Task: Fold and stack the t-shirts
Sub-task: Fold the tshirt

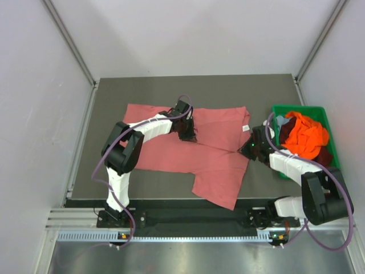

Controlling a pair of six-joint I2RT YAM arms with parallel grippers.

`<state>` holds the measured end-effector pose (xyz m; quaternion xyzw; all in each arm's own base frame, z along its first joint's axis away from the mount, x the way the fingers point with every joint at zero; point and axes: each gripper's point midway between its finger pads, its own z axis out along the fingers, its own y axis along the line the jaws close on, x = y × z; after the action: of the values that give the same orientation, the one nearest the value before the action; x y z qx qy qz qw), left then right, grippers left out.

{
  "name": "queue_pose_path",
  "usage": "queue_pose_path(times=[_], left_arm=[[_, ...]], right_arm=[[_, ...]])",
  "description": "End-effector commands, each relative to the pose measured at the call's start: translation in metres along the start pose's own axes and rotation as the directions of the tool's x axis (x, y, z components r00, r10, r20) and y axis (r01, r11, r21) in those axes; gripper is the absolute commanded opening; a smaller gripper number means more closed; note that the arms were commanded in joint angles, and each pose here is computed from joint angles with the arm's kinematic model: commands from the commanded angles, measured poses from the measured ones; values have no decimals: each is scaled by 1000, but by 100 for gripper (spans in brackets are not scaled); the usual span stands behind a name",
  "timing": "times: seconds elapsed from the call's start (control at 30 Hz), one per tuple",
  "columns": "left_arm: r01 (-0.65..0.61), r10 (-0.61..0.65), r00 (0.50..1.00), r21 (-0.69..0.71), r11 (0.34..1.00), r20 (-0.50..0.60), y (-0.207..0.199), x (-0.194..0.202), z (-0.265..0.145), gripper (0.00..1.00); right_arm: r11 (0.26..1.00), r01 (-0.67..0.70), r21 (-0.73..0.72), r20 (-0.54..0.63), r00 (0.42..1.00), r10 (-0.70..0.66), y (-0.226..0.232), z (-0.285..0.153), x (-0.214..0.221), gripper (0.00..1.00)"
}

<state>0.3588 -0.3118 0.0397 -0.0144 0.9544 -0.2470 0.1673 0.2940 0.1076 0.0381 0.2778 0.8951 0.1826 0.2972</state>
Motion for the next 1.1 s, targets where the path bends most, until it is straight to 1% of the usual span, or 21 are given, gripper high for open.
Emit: queue_pose_path(times=[0.0,0.03,0.07,0.1,0.2,0.23,0.27,0.37,0.47,0.5,0.53,0.57,0.6,0.63,0.67,0.7,0.77,0.9,0.97,1.03,1.07], left_arm=[[-25,26,999,-43,999,25,4,-8,-5,0],[-23,24,999,-45,999,23,4,-8,-6,1],[-23,24,1000,-48,999,16,5,-6,-5,8],[-24,25,1000,-44,999,11,5,-5,-5,22],[-40,40,999,-26,999,8,0,-6,-12,33],[-48,49,999,-13,999,20,-6,-12,-17,33],[-51,51,998,-12,999,24,-7,-15,-20,34],[-66,68,993,-19,998,95,-5,-42,-38,36],[-22,29,984,-42,999,175,21,-85,-54,37],[15,-3,978,-59,998,207,44,-105,-60,37],[28,-14,970,-53,998,243,53,-123,-65,37],[41,-26,965,-52,998,261,64,-134,-68,37],[82,-58,957,-74,994,284,93,-150,-71,37],[98,-71,947,-70,993,313,101,-166,-78,36],[110,-83,941,-64,992,329,111,-176,-80,36],[140,-110,933,-65,988,342,133,-187,-82,36],[156,-123,910,-51,986,397,150,-211,-91,36],[185,-153,890,-35,982,430,180,-240,-83,36],[203,-174,884,-20,979,435,191,-247,-80,36],[225,-205,878,5,974,432,201,-252,-69,36],[259,-234,863,5,966,447,222,-257,-74,36]], right_arm=[[1000,-26,-17,65,998,28,4,0,-9,0],[999,-28,-21,72,997,30,5,-1,-10,0],[999,-27,-17,72,997,28,4,-2,-10,2],[1000,-21,-19,84,996,23,6,-3,-14,6],[999,35,-1,102,994,-34,14,-10,-28,26],[996,89,11,99,991,-90,14,-11,-31,34],[994,111,18,96,989,-112,17,-12,-36,37],[968,245,-48,93,966,-240,48,-13,-60,41],[932,354,-84,103,933,-345,60,-1,-77,44],[916,390,-98,137,917,-375,68,0,-97,45],[908,403,-117,131,912,-388,71,11,-102,45],[880,423,-215,134,906,-402,91,10,-110,48],[871,434,-229,140,901,-411,89,16,-124,51],[874,428,-232,99,904,-416,83,32,-124,54],[873,430,-230,80,902,-423,81,38,-128,54],[868,446,-220,116,895,-431,86,39,-151,54],[868,438,-234,111,899,-424,89,54,-165,54],[880,415,-232,69,909,-411,82,88,-180,52],[886,412,-215,85,911,-403,77,94,-201,51],[888,406,-214,61,913,-402,72,108,-199,50],[887,406,-219,70,914,-400,75,109,-204,50]])
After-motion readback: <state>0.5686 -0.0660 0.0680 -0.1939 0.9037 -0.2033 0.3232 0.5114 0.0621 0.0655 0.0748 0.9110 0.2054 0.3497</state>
